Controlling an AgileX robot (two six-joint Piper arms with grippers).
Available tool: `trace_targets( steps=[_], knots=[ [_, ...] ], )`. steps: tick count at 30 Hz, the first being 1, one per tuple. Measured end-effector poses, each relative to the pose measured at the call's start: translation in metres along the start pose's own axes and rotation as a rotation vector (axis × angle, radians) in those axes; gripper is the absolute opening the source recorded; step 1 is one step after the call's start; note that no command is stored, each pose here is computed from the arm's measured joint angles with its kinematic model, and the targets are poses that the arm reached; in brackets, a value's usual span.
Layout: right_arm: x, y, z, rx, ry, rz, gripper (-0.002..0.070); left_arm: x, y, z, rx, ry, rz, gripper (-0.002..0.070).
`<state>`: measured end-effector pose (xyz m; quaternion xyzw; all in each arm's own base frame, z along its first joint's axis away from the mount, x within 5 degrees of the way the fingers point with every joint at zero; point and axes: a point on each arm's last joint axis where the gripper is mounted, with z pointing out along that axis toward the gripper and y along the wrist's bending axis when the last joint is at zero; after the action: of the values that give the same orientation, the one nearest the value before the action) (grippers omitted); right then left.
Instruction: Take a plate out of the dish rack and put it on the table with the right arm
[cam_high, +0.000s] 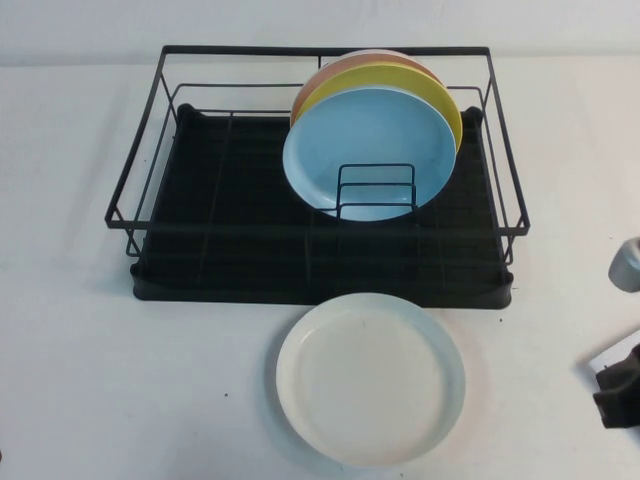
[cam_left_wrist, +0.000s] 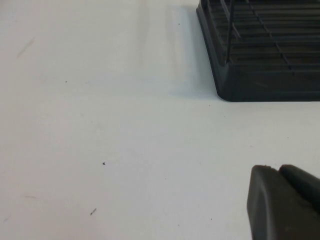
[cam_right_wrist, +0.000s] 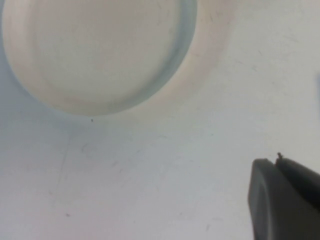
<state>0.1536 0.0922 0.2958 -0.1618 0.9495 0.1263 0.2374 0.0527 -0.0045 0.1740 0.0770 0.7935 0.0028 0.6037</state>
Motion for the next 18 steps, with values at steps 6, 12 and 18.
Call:
trace_targets(
  steps=[6,12,18],
  knots=[
    [0.022,-0.011,0.004,0.055,-0.144,-0.105,-0.0018,0.000,0.000,0.000,0.000,0.000,0.000,-0.0004],
    [0.064,-0.041,0.021,0.142,-0.384,-0.057,-0.0018,0.000,0.000,0.000,0.000,0.000,0.000,-0.0004],
    [0.116,-0.063,0.028,0.274,-0.732,0.038,-0.0018,0.000,0.000,0.000,0.000,0.000,0.000,-0.0004]
  ],
)
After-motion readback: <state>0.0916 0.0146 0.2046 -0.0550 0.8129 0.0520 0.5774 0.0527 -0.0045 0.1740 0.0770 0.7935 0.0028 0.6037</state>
